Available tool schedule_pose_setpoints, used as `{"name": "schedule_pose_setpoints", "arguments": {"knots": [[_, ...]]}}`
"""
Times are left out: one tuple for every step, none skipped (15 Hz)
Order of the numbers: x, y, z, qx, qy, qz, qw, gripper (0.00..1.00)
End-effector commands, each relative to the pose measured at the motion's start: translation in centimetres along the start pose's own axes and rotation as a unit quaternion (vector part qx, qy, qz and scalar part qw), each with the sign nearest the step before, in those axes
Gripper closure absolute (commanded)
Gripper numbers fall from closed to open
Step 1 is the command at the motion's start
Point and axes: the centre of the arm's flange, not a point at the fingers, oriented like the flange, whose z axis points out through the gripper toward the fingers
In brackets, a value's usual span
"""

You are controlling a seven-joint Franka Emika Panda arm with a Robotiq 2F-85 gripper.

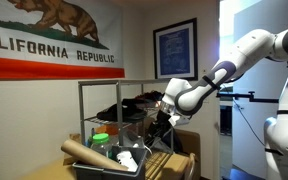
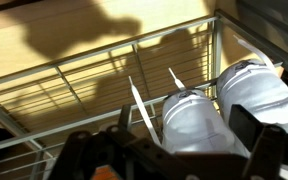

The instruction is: Pick up the right white tennis shoe from the third shelf and put it on the topmost shelf

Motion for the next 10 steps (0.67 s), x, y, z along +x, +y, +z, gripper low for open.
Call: {"name": "schedule_pose_setpoints", "arguments": {"knots": [[0.9,-1.2,0.3,0.000,0.022,0.034,0.9992,0.00],[1.2,-1.4,0.1,0.001,0.028,0.040,0.9988,0.00],[1.4,-1.6,-0.1,0.001,0.034,0.046,0.9984,0.00],[1.7,-1.9,-0.3,0.003,0.042,0.053,0.9977,0.00],[1.9,-2.1,-0.5,0.004,0.048,0.062,0.9969,0.00],[2.1,-2.2,-0.6,0.003,0.057,0.069,0.9960,0.00],[2.2,-2.3,-0.7,0.000,0.066,0.074,0.9950,0.00],[2.2,-2.4,-0.7,-0.006,0.073,0.079,0.9942,0.00],[2.2,-2.4,-0.6,-0.012,0.078,0.081,0.9936,0.00],[1.9,-2.5,-0.3,-0.019,0.081,0.082,0.9932,0.00]]}}
